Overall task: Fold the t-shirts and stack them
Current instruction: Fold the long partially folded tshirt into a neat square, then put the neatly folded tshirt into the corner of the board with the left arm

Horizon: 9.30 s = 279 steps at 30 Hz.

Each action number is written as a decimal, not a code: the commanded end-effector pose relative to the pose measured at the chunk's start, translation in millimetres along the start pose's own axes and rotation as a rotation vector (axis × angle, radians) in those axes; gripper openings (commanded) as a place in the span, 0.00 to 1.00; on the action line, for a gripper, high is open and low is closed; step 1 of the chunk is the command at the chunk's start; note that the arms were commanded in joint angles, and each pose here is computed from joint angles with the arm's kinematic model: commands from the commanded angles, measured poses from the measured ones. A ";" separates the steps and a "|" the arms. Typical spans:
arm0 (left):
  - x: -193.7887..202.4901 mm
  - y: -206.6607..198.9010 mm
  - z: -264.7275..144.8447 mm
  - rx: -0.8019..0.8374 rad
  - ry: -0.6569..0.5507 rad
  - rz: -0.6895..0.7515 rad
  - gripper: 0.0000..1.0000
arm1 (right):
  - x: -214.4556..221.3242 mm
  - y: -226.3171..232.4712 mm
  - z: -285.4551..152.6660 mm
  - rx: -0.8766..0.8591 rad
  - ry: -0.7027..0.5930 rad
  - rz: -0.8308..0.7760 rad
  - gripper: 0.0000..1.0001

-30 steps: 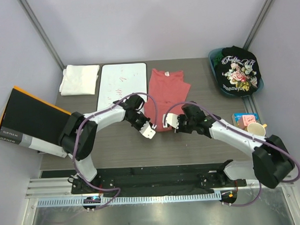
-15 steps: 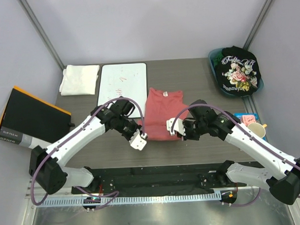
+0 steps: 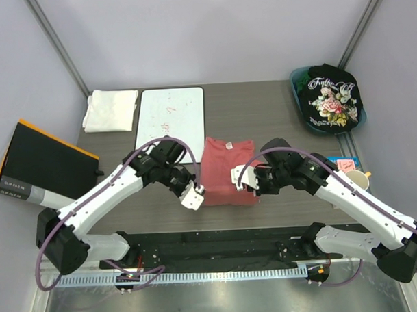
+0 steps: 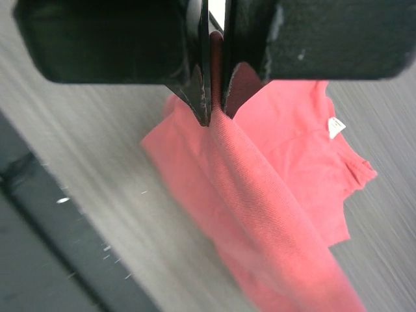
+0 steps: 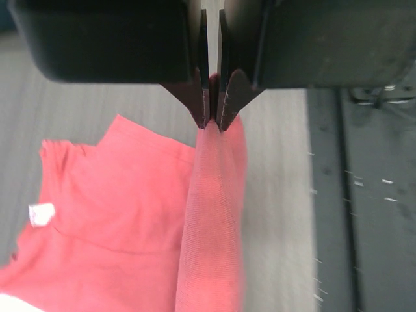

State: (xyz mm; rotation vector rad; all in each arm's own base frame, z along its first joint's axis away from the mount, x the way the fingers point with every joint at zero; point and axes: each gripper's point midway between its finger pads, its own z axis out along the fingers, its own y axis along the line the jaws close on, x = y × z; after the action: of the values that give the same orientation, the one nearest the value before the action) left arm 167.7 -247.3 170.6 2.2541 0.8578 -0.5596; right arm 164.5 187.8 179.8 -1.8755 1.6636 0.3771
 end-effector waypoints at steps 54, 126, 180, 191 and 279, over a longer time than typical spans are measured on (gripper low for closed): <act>134.4 76.0 -8.4 -0.015 0.053 -1.356 1.00 | 104.2 -157.7 24.6 0.538 0.163 0.496 0.98; 156.8 99.2 131.1 -0.292 -0.225 -2.117 0.00 | 194.2 -138.6 51.4 0.590 0.236 1.064 0.92; 374.1 163.5 -258.1 -1.110 0.629 -1.408 0.00 | 180.3 -207.4 -45.6 0.893 0.162 0.914 0.91; 412.3 141.5 -349.0 -1.280 0.830 -1.238 0.00 | 180.7 -207.8 -45.8 0.892 0.160 0.916 0.90; 175.9 108.7 -202.3 -1.271 0.104 -1.517 1.00 | 117.2 -190.7 -83.4 0.893 -0.152 1.034 1.00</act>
State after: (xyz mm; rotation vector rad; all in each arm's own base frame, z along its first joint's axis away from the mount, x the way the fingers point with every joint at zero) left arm 404.6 -95.2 283.3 0.3752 2.0268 -0.2199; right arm 360.3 47.0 203.7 -0.3180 2.1312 0.0864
